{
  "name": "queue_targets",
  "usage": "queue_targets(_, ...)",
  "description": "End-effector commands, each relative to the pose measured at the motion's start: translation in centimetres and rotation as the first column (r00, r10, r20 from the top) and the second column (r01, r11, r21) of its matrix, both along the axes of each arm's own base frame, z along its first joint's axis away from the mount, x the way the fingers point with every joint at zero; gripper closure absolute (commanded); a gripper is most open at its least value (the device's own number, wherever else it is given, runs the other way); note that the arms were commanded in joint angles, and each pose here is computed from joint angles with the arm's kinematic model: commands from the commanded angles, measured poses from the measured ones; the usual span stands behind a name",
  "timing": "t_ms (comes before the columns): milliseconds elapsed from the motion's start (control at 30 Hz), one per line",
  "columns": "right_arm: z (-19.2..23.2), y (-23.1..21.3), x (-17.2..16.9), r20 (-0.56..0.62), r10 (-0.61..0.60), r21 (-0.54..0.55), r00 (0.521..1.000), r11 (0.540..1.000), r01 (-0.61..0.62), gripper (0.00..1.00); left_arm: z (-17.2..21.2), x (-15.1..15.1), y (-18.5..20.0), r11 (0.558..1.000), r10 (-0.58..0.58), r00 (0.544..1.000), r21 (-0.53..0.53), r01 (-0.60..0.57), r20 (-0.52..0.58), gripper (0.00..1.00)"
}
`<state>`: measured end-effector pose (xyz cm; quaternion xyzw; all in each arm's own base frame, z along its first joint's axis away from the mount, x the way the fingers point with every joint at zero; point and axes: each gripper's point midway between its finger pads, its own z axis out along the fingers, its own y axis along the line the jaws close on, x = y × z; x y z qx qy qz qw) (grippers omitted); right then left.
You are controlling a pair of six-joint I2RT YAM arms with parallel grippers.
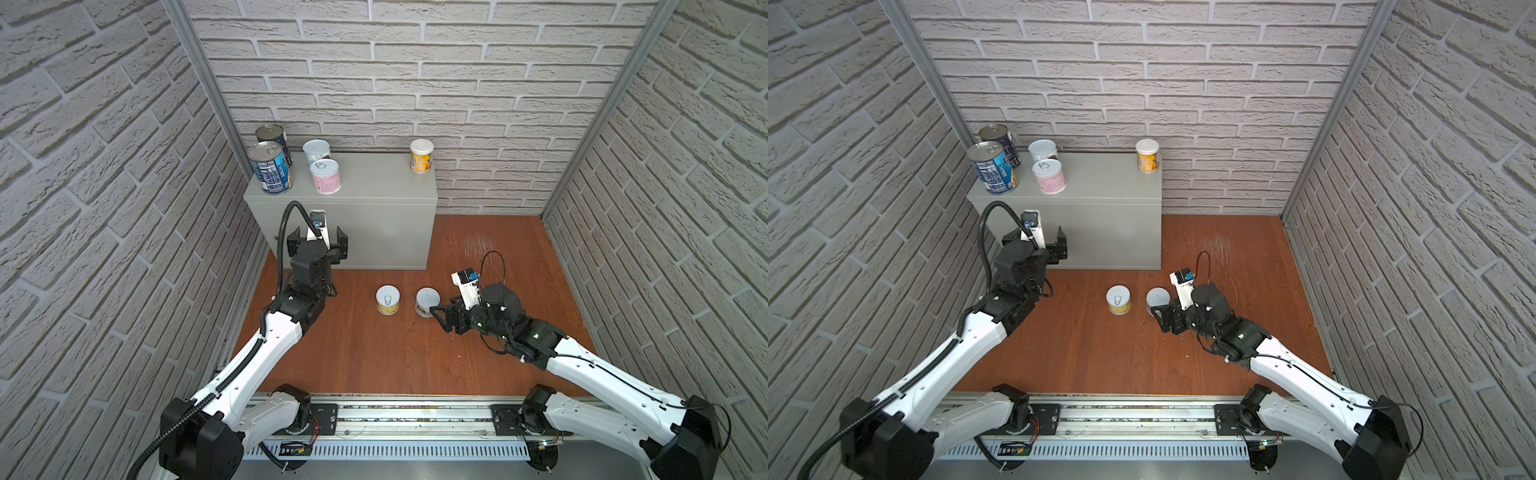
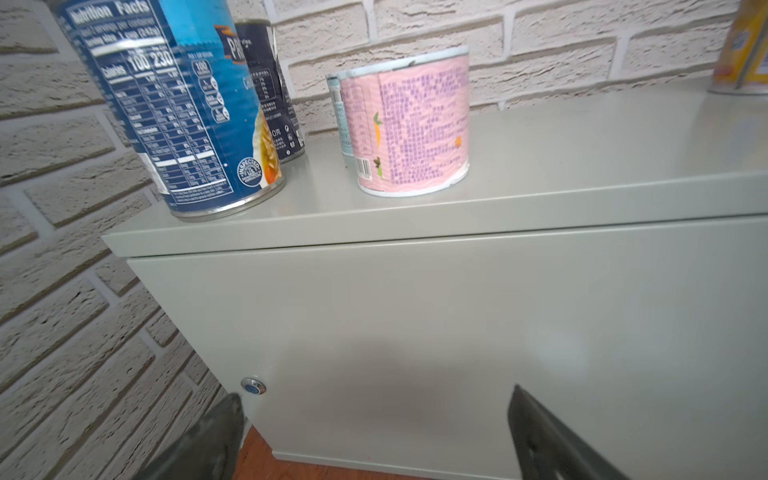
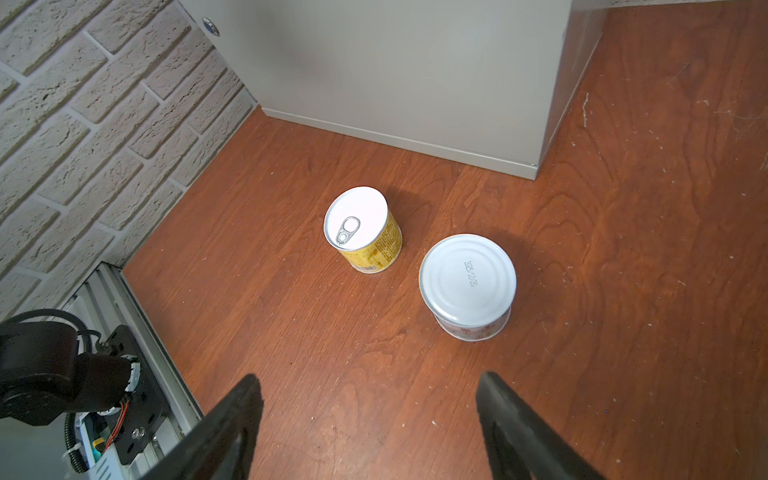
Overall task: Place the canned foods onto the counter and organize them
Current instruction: 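Open the left gripper and pull it back from the pink-labelled can, then close the right gripper on the yellow-labelled floor can while the left gripper withdraws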
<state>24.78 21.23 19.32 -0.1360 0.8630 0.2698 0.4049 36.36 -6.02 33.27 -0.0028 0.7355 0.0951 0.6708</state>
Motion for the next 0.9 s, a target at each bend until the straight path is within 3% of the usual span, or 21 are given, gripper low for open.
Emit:
queue_targets(0, 2.9, 0.3, 0.4, 0.059, -0.023, 0.046, 0.998, 0.999, 0.020, 0.18, 0.0, -1.4, 1.2, 0.998, 0.048, 0.998, -0.035, -0.046, 0.049, 0.02)
queue_targets(233, 1.8, 3.1, 0.9, 0.011, 0.017, -0.010, 1.000, 1.000, -0.017, 0.18, -3.9, -2.9, 2.9, 0.990, 0.119, 0.993, -0.075, -0.119, -0.009, 0.02)
queue_targets(467, -1.1, 7.0, 2.5, -0.028, 0.045, -0.081, 0.999, 0.996, -0.047, 0.15, -8.8, -5.6, 2.4, 0.983, 0.049, 0.993, -0.172, -0.068, -0.111, 0.02)
queue_targets(667, -3.6, 9.5, 4.9, -0.098, 0.049, -0.178, 0.994, 0.982, -0.066, 0.15, -11.8, -9.4, 3.6, 0.971, 0.028, 0.994, -0.234, -0.052, -0.107, 0.02)
queue_targets(867, -4.5, 10.6, 6.2, -0.166, 0.042, -0.284, 0.985, 0.955, -0.089, 0.14, -13.8, -10.6, 2.9, 0.971, -0.042, 0.993, -0.240, 0.015, -0.109, 0.02)
